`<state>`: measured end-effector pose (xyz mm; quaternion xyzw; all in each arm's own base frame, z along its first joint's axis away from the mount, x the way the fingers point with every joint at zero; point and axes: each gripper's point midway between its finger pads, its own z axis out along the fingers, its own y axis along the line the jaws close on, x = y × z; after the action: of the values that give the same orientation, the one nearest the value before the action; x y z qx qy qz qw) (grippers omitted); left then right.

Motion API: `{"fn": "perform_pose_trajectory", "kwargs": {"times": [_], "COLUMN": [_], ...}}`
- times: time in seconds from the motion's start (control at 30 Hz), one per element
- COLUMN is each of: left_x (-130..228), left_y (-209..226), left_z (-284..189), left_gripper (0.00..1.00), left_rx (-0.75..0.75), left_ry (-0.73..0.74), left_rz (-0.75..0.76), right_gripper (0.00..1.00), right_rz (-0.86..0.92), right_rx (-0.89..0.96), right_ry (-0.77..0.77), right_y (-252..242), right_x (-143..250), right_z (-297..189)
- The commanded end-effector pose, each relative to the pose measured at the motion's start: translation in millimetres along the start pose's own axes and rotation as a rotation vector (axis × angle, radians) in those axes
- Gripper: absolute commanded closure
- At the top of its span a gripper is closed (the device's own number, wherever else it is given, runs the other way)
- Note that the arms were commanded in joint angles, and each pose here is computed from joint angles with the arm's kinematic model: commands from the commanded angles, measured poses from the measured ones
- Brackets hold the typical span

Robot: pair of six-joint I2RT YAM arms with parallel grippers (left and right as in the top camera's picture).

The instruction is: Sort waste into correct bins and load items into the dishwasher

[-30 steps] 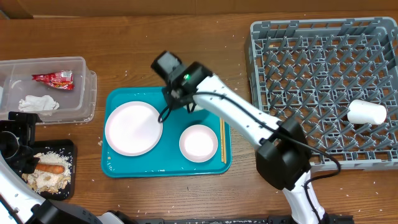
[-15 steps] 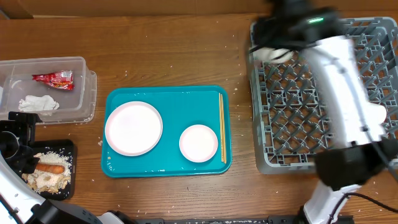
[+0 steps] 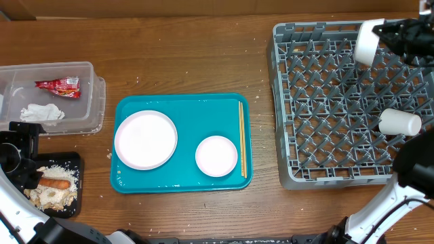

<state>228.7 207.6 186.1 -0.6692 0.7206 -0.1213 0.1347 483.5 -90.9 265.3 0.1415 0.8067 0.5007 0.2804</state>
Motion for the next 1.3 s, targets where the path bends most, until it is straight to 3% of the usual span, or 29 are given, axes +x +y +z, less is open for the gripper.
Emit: {"fn": "perform_pose_trajectory", "kwargs": {"times": [0.0, 0.23, 0.53, 0.67, 0.87, 0.97, 1.13, 1.27], "left_x": [-1, -1, -1, -1, -1, -1, -1, -1], "left_y": [-2, -2, -2, -2, -2, -2, -2, -2], "left_z": [0, 0, 0, 0, 0, 0, 0, 0], "left_gripper": [0.00, 0.00, 0.00, 0.00, 0.00, 0.00, 0.00, 0.00], "left_rx": [0.005, 0.005, 0.005, 0.005, 0.005, 0.005, 0.005, 0.005], "left_ry": [0.001, 0.001, 0.001, 0.001, 0.001, 0.001, 0.001, 0.001], "left_rz": [0.012, 0.012, 0.012, 0.012, 0.012, 0.012, 0.012, 0.012], "right_gripper": [0.96, 0.96, 0.96, 0.86, 0.81, 0.79, 0.65, 0.60], "right_rz": [0.061, 0.121, 0.193, 0.225, 0.269, 0.259, 0.318, 0.287], "right_rx": [-0.197, -0.191, 0.016, 0.044, 0.067, 0.174, 0.508, 0.712], "right_ry": [0.020, 0.034, -0.010, -0.049, -0.095, -0.136, -0.264, -0.361], "right_y": [-12, -54, -97, -108, -104, -94, -76, -42], "right_x": [-1, -3, -8, -13, -21, -27, -29, -20], "right_z": [0, 16, 2, -18, -47, -72, -131, -172]}}
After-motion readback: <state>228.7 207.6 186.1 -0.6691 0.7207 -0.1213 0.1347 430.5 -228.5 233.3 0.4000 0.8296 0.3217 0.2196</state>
